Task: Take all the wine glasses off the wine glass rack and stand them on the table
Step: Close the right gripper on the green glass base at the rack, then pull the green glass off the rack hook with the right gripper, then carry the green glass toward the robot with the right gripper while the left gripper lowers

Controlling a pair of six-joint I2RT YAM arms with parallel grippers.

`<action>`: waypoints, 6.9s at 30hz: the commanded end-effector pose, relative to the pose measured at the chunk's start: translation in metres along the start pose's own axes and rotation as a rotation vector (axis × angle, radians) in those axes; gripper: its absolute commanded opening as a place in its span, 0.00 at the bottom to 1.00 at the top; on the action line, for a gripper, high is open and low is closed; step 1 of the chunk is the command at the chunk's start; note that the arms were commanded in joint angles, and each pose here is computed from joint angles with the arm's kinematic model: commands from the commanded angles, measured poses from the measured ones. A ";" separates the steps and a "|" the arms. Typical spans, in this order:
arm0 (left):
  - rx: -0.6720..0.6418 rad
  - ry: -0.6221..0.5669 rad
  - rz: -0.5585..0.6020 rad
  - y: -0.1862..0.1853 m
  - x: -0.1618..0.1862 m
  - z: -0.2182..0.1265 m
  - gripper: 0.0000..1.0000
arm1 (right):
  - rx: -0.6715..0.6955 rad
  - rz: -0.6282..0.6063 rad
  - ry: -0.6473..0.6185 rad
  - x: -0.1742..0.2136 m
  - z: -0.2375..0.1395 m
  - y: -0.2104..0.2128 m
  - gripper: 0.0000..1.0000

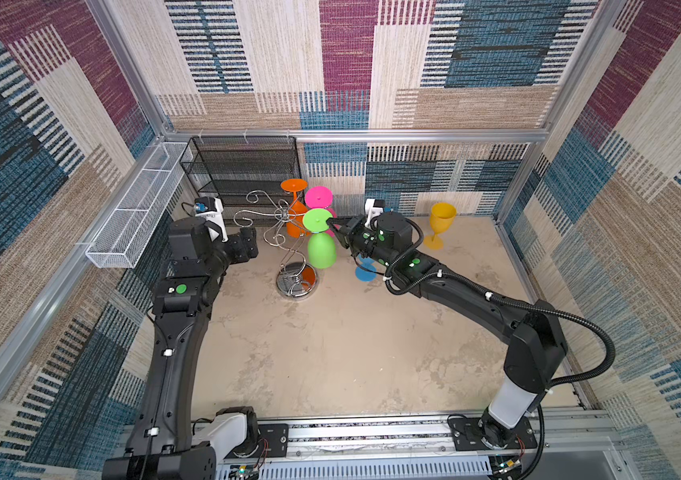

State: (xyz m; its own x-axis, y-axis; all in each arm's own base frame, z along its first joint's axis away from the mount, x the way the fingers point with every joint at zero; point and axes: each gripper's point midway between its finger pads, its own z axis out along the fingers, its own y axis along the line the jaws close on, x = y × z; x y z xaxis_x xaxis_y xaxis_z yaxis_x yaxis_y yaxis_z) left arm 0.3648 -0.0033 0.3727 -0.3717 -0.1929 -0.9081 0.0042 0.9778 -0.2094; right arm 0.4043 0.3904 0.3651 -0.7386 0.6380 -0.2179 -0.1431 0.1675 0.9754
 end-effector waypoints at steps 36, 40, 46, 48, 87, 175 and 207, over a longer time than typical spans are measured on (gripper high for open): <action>0.067 -0.036 -0.005 -0.008 -0.007 0.007 0.82 | -0.077 -0.052 0.053 0.031 0.000 0.031 0.00; 0.071 -0.032 -0.008 -0.009 -0.006 0.008 0.81 | -0.075 -0.055 0.052 0.031 0.007 0.030 0.00; 0.074 -0.031 -0.009 -0.009 -0.006 0.009 0.81 | -0.071 -0.056 0.043 0.030 0.017 0.028 0.00; 0.074 -0.031 -0.009 -0.009 -0.005 0.008 0.81 | -0.061 -0.055 0.035 0.029 0.019 0.023 0.00; 0.087 -0.039 -0.001 -0.011 -0.007 0.007 0.81 | -0.021 -0.058 -0.163 -0.011 -0.012 0.022 0.00; -0.062 0.226 0.244 -0.065 0.048 -0.034 0.84 | -0.006 -1.233 -0.156 0.019 -0.180 0.033 0.00; -0.309 0.223 0.279 -0.003 0.017 0.004 0.83 | 0.000 -1.240 -0.165 0.017 -0.190 0.034 0.00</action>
State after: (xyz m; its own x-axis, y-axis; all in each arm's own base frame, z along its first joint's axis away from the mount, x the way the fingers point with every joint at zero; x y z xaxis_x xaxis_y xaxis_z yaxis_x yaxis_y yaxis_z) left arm 0.3549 -0.0085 0.3502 -0.6196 0.0897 -0.7798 -0.1351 0.9664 0.2186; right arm 0.2610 0.2647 0.3965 -0.0363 0.1338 -0.9903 -0.6853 0.7180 0.1221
